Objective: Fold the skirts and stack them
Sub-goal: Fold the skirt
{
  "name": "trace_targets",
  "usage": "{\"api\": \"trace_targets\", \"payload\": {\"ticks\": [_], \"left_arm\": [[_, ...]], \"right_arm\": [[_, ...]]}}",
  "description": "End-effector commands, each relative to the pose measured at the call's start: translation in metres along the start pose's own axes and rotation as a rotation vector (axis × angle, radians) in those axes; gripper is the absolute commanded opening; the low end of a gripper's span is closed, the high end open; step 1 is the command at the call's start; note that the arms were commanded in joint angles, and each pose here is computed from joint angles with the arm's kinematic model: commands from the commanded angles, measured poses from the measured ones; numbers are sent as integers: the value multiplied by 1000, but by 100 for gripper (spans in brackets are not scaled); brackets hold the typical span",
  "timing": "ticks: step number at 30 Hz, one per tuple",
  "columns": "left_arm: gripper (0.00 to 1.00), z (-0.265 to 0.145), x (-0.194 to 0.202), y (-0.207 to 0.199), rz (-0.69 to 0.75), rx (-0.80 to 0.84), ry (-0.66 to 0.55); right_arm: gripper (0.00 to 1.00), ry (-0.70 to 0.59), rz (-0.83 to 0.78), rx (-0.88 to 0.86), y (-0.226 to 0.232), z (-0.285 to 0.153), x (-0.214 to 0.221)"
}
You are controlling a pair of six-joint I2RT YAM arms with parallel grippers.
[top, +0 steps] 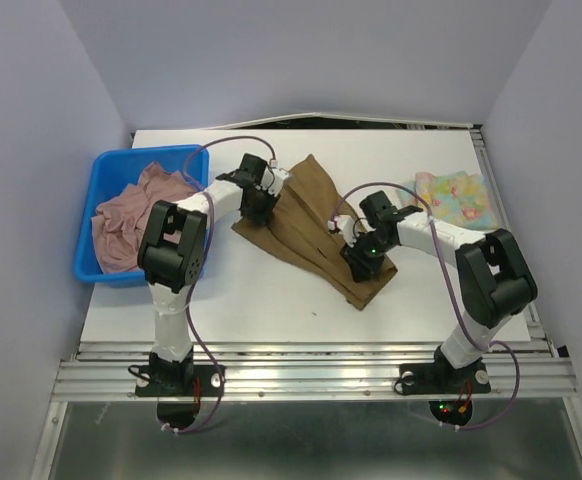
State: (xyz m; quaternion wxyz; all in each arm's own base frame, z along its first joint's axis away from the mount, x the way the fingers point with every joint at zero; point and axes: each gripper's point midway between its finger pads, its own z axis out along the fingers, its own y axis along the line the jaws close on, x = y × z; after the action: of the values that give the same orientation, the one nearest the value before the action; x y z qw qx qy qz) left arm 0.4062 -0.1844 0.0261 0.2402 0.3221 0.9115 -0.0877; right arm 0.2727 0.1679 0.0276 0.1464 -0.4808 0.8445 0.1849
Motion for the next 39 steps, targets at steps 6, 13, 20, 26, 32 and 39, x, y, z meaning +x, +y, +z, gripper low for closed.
{"api": "trace_targets", "payload": {"ticks": [6, 13, 20, 26, 32, 39], "left_arm": [[54, -56, -117, 39, -54, -26, -317], [40, -132, -101, -12, -232, 124, -486], [18, -110, -20, -59, -467, 272, -397], [10, -95, -16, -71, -487, 354, -375], [8, -62, -16, -61, -518, 335, -309], [1, -7, -8, -40, -541, 280, -179]], "right_arm": [[48, -188, 361, -129, 41, 2, -75], [47, -439, 406, -8, 25, -50, -133], [42, -398, 358, -79, 53, -44, -135], [41, -292, 235, -137, 85, -18, -113], [37, -142, 214, -163, 92, 19, -64], [33, -68, 233, -197, 100, 43, -35]]}}
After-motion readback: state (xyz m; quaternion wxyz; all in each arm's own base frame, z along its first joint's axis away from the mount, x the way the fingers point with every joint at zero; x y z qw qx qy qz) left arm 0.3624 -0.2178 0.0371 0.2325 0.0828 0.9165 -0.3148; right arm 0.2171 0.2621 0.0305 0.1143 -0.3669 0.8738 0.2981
